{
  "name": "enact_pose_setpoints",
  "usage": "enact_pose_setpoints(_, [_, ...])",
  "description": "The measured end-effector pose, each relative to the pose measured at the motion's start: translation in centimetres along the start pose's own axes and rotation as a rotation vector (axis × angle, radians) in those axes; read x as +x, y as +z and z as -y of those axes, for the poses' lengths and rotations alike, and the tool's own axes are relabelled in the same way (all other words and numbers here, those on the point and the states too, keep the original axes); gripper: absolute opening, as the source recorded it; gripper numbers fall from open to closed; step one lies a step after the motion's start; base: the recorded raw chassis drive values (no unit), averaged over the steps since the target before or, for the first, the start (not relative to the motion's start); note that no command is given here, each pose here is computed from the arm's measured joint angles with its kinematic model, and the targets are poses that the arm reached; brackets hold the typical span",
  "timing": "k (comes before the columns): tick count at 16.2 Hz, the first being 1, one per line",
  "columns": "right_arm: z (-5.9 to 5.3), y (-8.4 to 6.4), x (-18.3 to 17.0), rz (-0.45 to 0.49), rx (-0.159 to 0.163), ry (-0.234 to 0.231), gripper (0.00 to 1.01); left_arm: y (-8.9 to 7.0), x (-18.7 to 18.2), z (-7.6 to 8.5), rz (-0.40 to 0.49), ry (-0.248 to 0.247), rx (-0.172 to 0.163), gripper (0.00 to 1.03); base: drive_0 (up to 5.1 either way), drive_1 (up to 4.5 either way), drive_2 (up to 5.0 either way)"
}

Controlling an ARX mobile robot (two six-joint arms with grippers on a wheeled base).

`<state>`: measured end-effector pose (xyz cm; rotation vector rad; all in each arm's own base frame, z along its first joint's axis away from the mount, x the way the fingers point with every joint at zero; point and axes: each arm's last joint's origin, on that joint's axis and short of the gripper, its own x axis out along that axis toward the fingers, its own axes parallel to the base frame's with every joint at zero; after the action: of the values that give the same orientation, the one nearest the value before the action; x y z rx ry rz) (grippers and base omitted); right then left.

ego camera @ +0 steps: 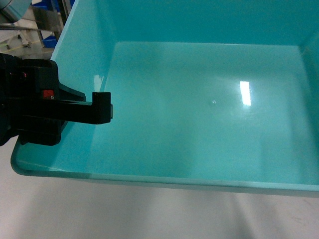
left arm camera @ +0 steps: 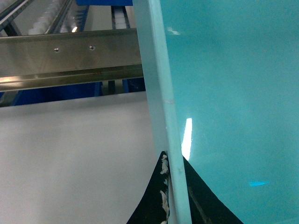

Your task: Organize blue bins on left shelf correctly

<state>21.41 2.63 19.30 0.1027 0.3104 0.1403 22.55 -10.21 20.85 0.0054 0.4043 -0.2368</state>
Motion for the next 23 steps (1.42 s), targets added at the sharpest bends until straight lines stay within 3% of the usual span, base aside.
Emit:
enact_pose_setpoints(11, [0.00,-0.01,0.00,-0.001,0.000,0.000,0.08,-0.03,0.00,0.00,-0.002,0.001,0.001,0.02,-4.8,0.90,3.6])
enact_pose_setpoints(23, [0.00,0.00,-0.01,-0.001,0.000,0.000,0.07,-0.04,0.01,0.00,-0.003,0.000,0.001,0.02,-4.9,2.51,2.5])
